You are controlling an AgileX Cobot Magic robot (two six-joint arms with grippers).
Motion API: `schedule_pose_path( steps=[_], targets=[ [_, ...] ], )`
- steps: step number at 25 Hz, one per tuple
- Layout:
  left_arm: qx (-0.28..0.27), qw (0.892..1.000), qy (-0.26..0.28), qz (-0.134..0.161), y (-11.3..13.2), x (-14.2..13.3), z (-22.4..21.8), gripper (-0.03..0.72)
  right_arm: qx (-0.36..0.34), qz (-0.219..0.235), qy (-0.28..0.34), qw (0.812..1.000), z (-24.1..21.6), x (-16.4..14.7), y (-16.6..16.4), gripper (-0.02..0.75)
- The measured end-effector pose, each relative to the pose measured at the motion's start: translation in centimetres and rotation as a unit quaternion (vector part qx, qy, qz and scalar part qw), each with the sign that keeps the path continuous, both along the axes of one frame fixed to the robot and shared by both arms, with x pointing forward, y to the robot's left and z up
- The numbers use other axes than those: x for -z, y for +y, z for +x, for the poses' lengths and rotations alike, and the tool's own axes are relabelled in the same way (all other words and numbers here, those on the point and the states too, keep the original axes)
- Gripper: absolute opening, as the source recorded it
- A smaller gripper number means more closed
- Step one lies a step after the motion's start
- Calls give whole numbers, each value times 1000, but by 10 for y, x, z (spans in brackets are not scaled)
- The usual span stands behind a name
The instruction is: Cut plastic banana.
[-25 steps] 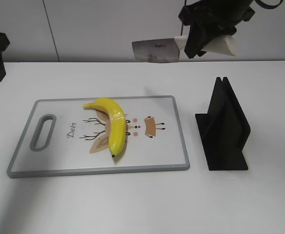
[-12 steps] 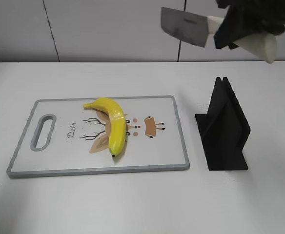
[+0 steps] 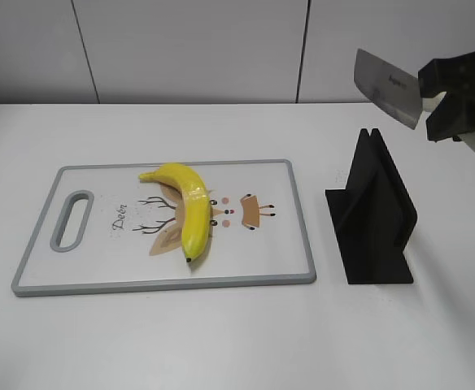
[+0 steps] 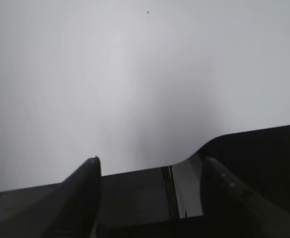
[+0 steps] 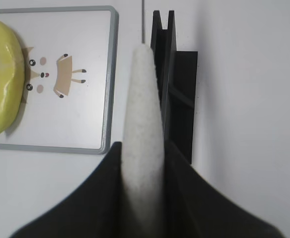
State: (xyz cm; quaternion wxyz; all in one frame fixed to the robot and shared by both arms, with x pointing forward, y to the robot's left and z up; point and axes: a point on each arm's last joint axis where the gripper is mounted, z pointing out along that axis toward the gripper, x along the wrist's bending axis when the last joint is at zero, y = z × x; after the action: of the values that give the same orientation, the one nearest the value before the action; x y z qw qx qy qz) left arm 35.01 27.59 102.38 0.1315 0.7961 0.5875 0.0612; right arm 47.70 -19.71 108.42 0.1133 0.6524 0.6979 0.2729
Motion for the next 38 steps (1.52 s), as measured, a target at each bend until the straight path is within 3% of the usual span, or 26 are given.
schedule_pose_path(
  steps=[3, 8, 14, 20, 25, 38],
  targets=[
    [-1, 997, -79, -11, 3, -13, -19, 587, 1, -2, 5, 1000, -1, 4, -1, 169],
    [-3, 980, -197, -29, 8, -23, -51, 585, 1, -7, 0, 1000, 0, 4, -1, 169],
    [-3, 963, -268, -34, 13, -23, -80, 563, 2, -9, -2, 1000, 0, 4, -2, 169],
    [-3, 939, -341, -45, 16, -26, -103, 550, 3, -8, -3, 1000, 0, 4, -2, 169],
    [-3, 924, -380, -51, 18, -24, -117, 548, 3, -11, 5, 1000, 3, 9, 0, 169],
    [-3, 923, -382, -51, 18, -24, -118, 533, 3, -26, 43, 999, 20, 35, 7, 169]
  ],
)
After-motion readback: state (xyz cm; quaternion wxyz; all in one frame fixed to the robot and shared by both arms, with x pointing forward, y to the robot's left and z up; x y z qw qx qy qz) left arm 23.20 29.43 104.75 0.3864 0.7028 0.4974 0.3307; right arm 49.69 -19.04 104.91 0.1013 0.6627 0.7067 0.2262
